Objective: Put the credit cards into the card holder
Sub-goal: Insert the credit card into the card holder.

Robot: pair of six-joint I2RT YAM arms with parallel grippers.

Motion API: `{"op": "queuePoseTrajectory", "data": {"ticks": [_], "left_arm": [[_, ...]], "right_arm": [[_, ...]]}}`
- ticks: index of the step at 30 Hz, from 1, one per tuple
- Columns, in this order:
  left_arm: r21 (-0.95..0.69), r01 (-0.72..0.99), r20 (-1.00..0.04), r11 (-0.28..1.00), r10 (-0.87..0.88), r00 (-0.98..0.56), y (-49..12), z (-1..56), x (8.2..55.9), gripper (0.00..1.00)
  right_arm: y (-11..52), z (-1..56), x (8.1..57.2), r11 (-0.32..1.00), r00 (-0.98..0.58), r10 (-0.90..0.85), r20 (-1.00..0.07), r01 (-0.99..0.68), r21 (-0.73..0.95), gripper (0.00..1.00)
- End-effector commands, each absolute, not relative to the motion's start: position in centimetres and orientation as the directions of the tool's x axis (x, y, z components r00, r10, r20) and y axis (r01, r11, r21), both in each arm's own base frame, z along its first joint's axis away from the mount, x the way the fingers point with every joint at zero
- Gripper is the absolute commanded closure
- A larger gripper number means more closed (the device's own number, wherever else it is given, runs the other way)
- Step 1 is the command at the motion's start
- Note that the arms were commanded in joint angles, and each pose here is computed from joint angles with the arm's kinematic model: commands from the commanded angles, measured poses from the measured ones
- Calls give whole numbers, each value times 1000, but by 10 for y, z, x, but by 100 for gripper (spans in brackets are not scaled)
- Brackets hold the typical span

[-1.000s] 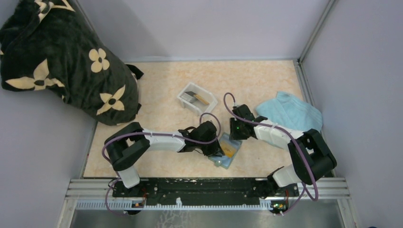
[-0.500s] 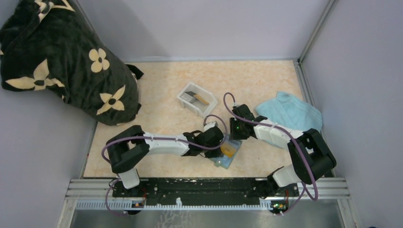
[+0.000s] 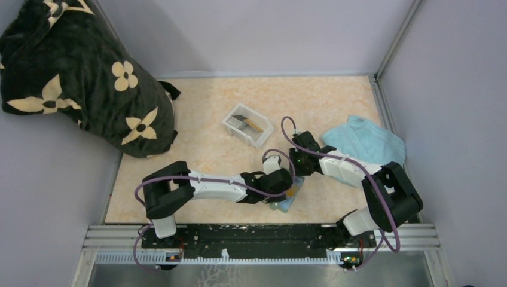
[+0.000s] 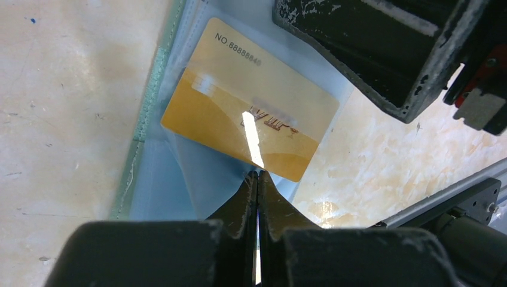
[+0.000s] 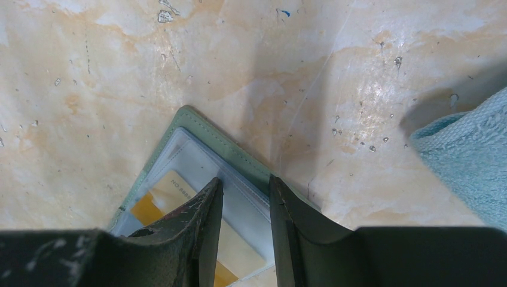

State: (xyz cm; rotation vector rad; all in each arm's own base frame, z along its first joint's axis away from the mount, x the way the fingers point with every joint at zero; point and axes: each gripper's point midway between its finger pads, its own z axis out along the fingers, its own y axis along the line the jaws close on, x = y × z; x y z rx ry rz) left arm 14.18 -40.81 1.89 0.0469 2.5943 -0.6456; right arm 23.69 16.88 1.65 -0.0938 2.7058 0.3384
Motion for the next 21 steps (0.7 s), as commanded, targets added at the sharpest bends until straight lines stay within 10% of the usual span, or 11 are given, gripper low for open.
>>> {"op": "queuePoseTrajectory", "data": {"ticks": [1,21], "left_arm": [[-127,94,-381,987,39,-924,-335,-56,117,97],[-155,-8,-473,988,-81,-877,-344,-20,140,93]], "right_arm": [[176,-17,215,957,-949,-35,-313,-122,262,66],[176,-12,213,953,-947,-38,-320,-130,272,66]]}}
